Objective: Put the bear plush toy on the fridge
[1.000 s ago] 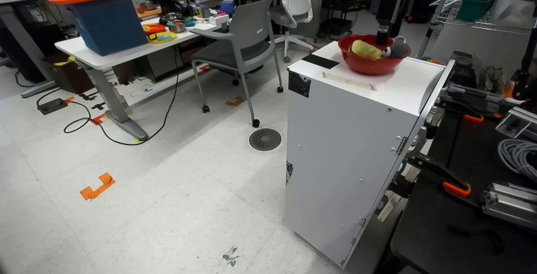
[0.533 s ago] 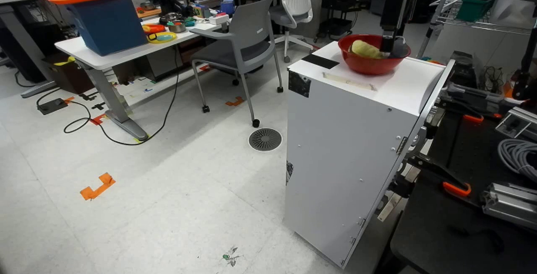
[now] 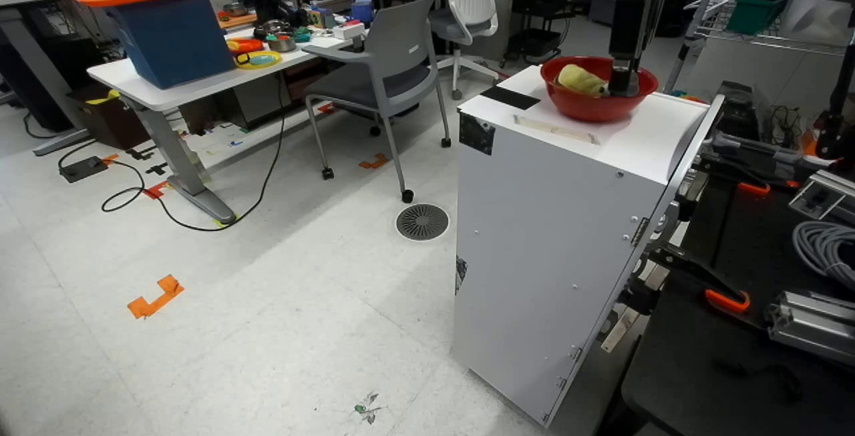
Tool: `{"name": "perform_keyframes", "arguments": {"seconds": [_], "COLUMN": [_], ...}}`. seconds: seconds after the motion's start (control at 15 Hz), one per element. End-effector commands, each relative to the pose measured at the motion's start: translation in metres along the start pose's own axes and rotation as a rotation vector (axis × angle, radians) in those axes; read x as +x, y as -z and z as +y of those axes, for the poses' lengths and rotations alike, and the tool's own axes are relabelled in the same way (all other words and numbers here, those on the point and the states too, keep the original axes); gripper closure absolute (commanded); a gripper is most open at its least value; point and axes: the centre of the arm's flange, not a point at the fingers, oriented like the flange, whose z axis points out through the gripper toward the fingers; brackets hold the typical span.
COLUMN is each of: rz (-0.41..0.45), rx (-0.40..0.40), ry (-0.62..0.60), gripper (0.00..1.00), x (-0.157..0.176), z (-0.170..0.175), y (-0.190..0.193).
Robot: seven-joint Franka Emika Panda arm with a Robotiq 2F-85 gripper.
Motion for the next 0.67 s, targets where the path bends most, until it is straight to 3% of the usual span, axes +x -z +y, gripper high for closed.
{"name": "perform_keyframes", "arguments": {"seconds": [0.0, 0.2, 0.6], "rz": [0.000, 0.001, 0.002], "rx": [0.017, 0.016, 0.008], "ry": [-0.009, -0.011, -0.017], "gripper": [0.80, 0.99, 0.98], "x": [-0.0093, -0.0105, -0.0128], "z": [-0.0028, -0.0026, -0.0033], "y": [0.0066, 0.0064, 0.0071]}}
